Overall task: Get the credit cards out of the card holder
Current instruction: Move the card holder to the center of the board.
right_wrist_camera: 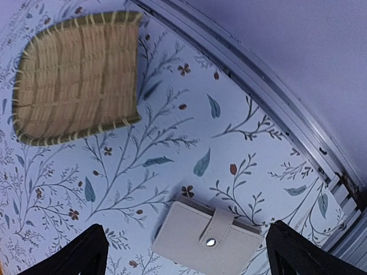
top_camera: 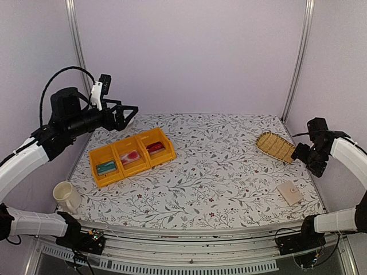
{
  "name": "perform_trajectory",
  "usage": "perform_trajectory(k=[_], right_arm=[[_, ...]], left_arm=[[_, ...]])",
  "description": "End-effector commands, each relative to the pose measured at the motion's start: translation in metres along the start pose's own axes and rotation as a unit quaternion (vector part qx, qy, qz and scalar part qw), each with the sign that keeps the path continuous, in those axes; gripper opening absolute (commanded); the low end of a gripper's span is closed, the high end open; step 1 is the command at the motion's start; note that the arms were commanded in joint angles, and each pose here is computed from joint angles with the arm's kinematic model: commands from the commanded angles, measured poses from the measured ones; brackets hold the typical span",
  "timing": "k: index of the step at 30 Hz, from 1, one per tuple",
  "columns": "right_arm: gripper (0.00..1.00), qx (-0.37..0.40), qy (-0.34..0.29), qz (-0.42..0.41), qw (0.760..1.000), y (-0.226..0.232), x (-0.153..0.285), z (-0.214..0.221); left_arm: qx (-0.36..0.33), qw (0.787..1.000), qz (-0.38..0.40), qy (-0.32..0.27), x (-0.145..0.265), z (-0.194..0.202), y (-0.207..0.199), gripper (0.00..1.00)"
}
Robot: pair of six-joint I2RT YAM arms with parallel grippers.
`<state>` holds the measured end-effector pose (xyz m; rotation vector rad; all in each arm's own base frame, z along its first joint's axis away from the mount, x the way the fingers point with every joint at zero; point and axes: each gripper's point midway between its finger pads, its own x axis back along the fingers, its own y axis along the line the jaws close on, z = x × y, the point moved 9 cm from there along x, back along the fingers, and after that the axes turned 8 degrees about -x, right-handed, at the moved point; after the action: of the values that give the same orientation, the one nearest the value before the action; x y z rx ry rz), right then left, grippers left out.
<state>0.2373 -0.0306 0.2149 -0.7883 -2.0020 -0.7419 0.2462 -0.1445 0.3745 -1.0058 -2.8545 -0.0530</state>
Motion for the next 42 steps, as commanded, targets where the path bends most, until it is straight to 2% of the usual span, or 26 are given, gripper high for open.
perform_trajectory(k=[1, 6, 11, 17, 25, 27, 32, 36, 42], right_arm=[[0.99, -0.057, 0.125, 0.082, 0.987, -0.028, -0.033, 0.038], [0.99, -0.126, 0.171, 0.162, 0.964, -0.055, -0.06, 0.055], [0.99, -0.156, 0.173, 0.135, 0.963, -0.048, -0.079, 0.058], [0.98, -0.172, 0.2, 0.069, 0.962, -0.041, -0.092, 0.069], [0.67, -0.235, 0.266, 0.025, 0.935, -0.037, -0.087, 0.12], [0.64, -0.227, 0.282, 0.017, 0.932, -0.026, -0.084, 0.127], [0.64, -0.151, 0.328, 0.021, 0.932, 0.014, -0.067, 0.16], [0.65, -0.126, 0.366, 0.006, 0.922, 0.052, -0.053, 0.19], [0.69, -0.06, 0.354, -0.003, 0.933, 0.116, -0.025, 0.21]], left_arm=[[0.01, 0.997, 0.07, 0.027, -0.008, 0.011, -0.016, 0.98], [-0.016, 0.997, 0.071, -0.004, 0.004, 0.011, -0.021, 0.98], [-0.034, 0.997, 0.054, -0.033, 0.017, 0.015, -0.021, 0.98], [-0.037, 0.997, 0.063, -0.03, 0.013, 0.017, -0.024, 0.98], [-0.045, 0.997, 0.067, -0.02, 0.004, 0.014, -0.027, 0.98], [-0.047, 0.996, 0.067, -0.019, 0.003, 0.013, -0.027, 0.98], [-0.048, 0.996, 0.069, -0.016, 0.001, 0.013, -0.028, 0.98], [-0.05, 0.996, 0.07, -0.014, 0.0, 0.014, -0.029, 0.98], [-0.058, 0.996, 0.067, -0.013, 0.001, 0.015, -0.031, 0.98]])
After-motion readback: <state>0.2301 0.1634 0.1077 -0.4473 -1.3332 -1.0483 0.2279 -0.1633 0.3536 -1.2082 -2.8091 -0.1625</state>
